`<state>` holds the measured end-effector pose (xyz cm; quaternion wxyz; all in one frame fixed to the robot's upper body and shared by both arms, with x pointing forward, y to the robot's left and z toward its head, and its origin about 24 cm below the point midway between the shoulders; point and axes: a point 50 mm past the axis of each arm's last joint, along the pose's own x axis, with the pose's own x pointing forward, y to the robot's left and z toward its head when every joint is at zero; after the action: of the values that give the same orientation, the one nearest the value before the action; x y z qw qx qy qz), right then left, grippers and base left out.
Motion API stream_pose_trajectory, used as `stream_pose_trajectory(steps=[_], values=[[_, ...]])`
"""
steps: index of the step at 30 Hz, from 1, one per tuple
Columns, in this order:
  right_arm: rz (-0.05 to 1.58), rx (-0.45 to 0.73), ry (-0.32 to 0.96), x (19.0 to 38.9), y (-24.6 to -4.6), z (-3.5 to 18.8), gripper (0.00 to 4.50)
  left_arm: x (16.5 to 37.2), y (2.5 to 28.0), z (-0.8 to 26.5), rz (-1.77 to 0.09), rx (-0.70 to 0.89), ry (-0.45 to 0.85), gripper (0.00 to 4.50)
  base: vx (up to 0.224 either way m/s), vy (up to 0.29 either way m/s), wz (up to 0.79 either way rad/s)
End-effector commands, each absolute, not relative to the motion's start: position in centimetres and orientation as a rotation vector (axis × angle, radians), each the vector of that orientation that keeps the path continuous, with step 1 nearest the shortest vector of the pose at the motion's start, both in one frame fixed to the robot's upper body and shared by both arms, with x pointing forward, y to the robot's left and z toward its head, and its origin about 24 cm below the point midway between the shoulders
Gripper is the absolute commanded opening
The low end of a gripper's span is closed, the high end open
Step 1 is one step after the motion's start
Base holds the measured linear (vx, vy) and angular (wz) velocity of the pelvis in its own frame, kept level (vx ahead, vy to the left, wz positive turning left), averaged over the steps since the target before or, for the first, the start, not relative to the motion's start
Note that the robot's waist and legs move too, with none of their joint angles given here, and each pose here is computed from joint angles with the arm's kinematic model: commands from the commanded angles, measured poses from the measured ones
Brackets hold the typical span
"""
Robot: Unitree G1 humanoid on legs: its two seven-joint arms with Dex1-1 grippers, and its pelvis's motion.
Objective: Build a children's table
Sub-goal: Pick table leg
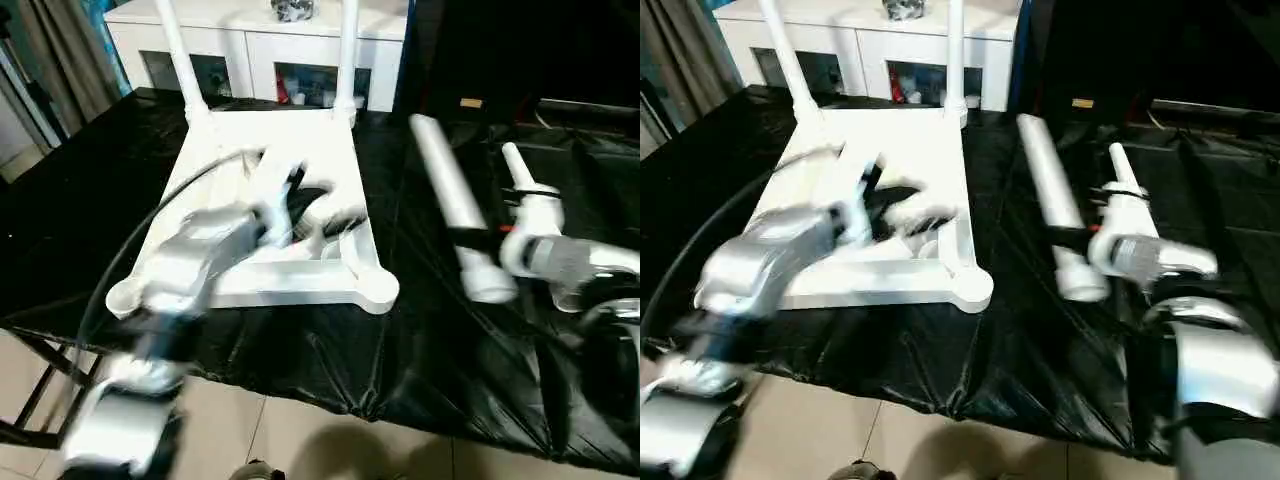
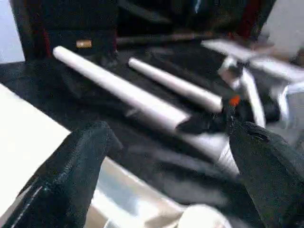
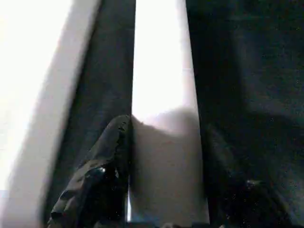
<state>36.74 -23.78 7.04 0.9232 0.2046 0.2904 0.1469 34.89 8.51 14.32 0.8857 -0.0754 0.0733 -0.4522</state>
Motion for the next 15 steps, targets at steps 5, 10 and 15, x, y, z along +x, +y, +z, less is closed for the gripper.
stream_pose_trajectory(steps=[5, 10, 15], values=[[0.629, 0.615, 0.277, 36.5, -20.8, 10.4, 1.84, 35.5, 6.9, 14.4, -0.910, -0.460, 0.234, 4.50, 0.000, 0.000, 0.00], [0.773, 0.666, 0.193, 34.8, -19.3, 11.0, 1.83, 35.6, 5.6, 14.3, -0.903, -0.533, 0.268, 4.50, 0.000, 0.000, 0.00], [0.861, 0.675, 0.172, 32.9, -18.0, 11.5, 1.83, 35.5, 4.6, 15.5, -0.937, -0.656, 0.242, 4.50, 0.000, 0.000, 0.00]])
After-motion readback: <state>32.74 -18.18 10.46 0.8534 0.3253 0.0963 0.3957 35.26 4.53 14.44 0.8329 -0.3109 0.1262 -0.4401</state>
